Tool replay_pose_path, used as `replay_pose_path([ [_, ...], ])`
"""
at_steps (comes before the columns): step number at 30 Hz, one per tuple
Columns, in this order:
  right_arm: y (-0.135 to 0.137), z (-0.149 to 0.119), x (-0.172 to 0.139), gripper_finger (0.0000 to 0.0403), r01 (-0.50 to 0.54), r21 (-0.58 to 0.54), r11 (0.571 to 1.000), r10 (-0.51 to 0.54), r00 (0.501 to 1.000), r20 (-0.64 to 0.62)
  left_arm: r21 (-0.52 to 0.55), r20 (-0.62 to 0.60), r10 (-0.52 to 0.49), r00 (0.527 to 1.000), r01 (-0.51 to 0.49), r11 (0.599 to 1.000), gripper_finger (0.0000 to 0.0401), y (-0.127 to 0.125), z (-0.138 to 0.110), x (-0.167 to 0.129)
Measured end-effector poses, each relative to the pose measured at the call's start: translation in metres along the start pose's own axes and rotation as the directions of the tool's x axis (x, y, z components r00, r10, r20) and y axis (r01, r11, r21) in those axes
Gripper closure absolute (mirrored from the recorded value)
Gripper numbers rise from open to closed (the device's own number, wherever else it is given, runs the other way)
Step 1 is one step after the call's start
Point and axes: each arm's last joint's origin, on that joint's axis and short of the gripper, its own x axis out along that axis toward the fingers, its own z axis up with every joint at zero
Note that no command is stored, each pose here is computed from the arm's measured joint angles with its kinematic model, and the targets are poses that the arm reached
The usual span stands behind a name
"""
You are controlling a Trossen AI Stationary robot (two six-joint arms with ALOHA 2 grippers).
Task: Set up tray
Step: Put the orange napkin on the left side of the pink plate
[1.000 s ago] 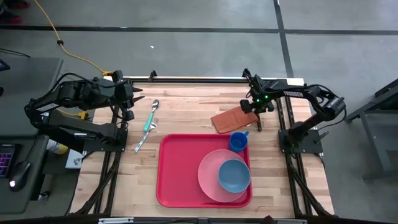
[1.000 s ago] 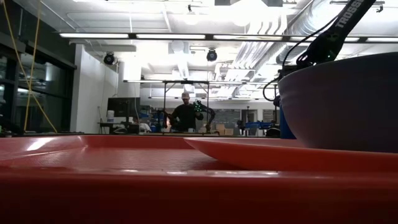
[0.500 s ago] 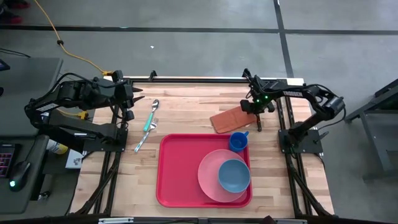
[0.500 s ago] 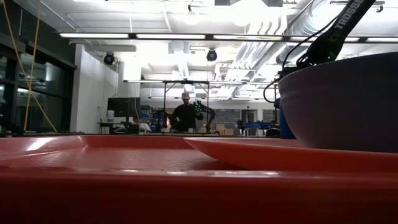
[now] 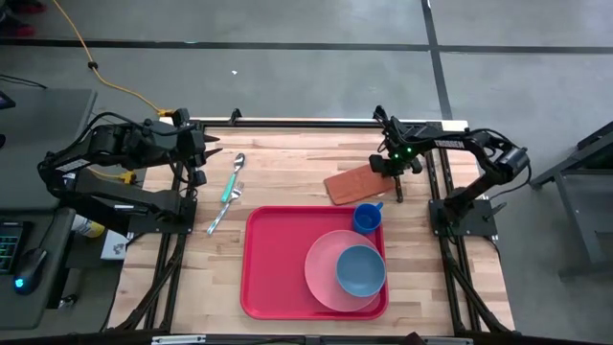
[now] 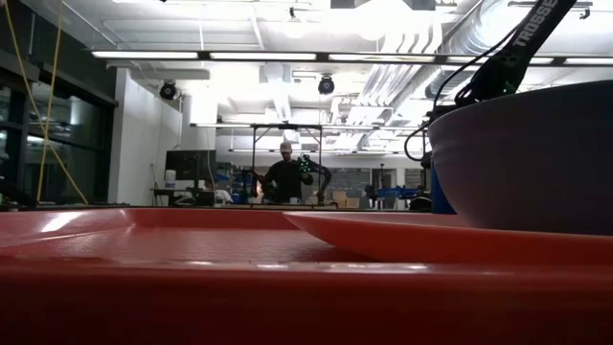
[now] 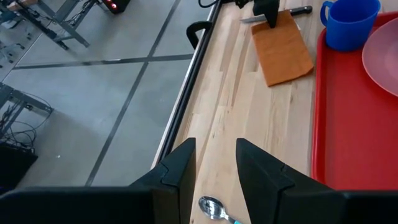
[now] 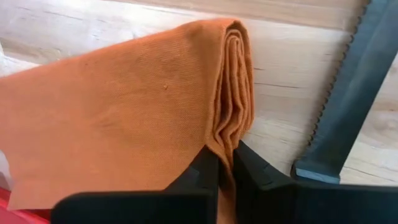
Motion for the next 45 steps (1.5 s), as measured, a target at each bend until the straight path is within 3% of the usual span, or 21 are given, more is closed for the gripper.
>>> replay_pose_path([
  [7,0.001,-0.001,-0.004,0.0400,-0.006,-0.014,1.000,0.006,1.000,0.030,0.003,0.000,0.000,1.000,0.000,1.000,0.0256,0.000,0.000,0.000],
  [19,0.014,-0.004,-0.045,0.0402,-0.098,-0.101,0.990,0.120,0.960,0.251,0.002,0.002,0.001,1.000,-0.001,1.000,0.0256,0.000,0.000,0.000],
  [29,0.033,-0.015,-0.085,0.0403,-0.233,-0.254,0.939,0.320,0.862,0.393,0.002,0.002,0.001,1.000,-0.001,1.000,0.0256,0.000,0.000,0.000],
  [34,0.058,-0.018,-0.122,0.0403,-0.237,-0.357,0.904,0.389,0.803,0.452,0.001,0.002,0.002,1.000,-0.002,1.000,0.0256,0.000,0.000,0.000],
  [45,0.115,-0.032,-0.222,0.0402,-0.105,-0.523,0.846,0.386,0.797,0.464,0.001,0.000,0.014,1.000,-0.014,1.000,0.0256,0.000,0.000,0.000],
])
